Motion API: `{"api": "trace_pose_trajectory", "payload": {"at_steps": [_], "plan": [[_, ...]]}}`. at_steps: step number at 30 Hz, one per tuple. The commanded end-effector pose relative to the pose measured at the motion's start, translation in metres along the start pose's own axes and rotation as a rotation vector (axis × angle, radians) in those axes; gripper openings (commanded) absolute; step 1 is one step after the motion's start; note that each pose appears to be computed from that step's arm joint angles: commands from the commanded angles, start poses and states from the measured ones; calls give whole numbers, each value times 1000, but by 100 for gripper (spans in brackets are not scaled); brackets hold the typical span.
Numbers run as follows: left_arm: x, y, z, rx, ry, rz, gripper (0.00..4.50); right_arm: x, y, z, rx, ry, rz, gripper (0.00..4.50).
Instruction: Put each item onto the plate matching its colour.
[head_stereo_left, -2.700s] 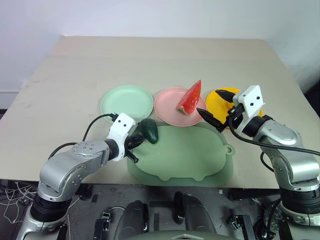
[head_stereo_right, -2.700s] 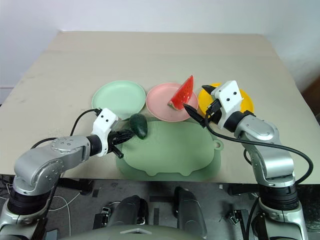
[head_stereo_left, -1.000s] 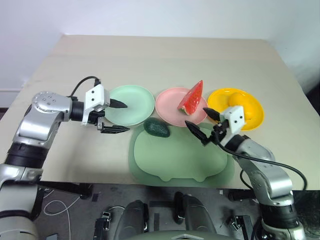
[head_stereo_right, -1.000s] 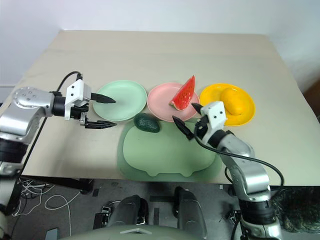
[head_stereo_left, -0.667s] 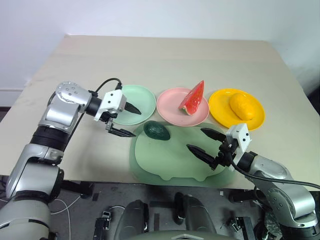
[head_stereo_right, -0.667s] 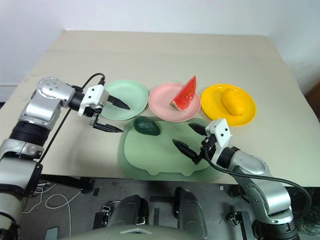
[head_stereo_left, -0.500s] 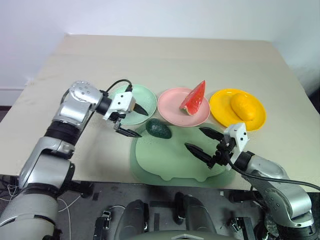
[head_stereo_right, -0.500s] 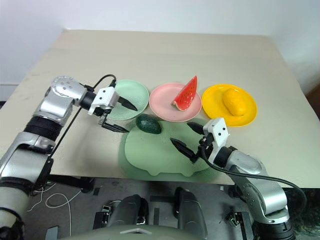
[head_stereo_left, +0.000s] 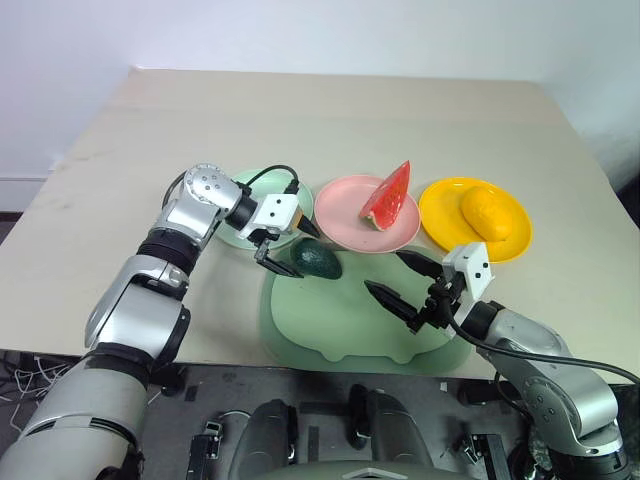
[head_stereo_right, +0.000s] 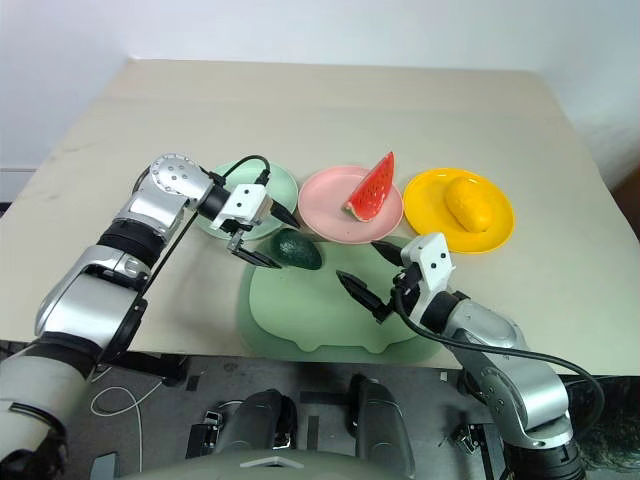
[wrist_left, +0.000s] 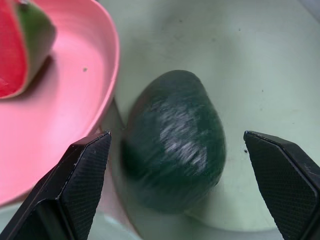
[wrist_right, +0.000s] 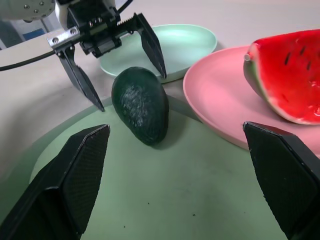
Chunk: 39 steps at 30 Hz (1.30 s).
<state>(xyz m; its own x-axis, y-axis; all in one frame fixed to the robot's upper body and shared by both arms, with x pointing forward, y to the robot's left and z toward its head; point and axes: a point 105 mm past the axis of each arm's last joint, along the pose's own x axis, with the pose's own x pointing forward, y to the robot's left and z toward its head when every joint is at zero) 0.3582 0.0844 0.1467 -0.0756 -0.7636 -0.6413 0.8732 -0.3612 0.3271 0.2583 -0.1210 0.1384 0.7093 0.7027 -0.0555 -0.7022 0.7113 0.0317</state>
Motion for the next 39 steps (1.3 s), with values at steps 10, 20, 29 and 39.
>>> {"api": "trace_pose_trajectory", "payload": {"at_steps": [10, 20, 29, 39], "plan": [[3, 7, 2, 50, 44, 6, 302, -1, 3, 15, -35, -52, -6, 450], [-51, 55, 9, -173, -126, 550, 302, -2, -1, 20, -49, -60, -24, 450], [-103, 43, -38, -540, 34, 1026, 302, 2, -9, 21, -63, -48, -17, 450], [-102, 30, -39, -619, 30, 1096, 446, 11, -25, 25, -98, -28, 37, 450]]}}
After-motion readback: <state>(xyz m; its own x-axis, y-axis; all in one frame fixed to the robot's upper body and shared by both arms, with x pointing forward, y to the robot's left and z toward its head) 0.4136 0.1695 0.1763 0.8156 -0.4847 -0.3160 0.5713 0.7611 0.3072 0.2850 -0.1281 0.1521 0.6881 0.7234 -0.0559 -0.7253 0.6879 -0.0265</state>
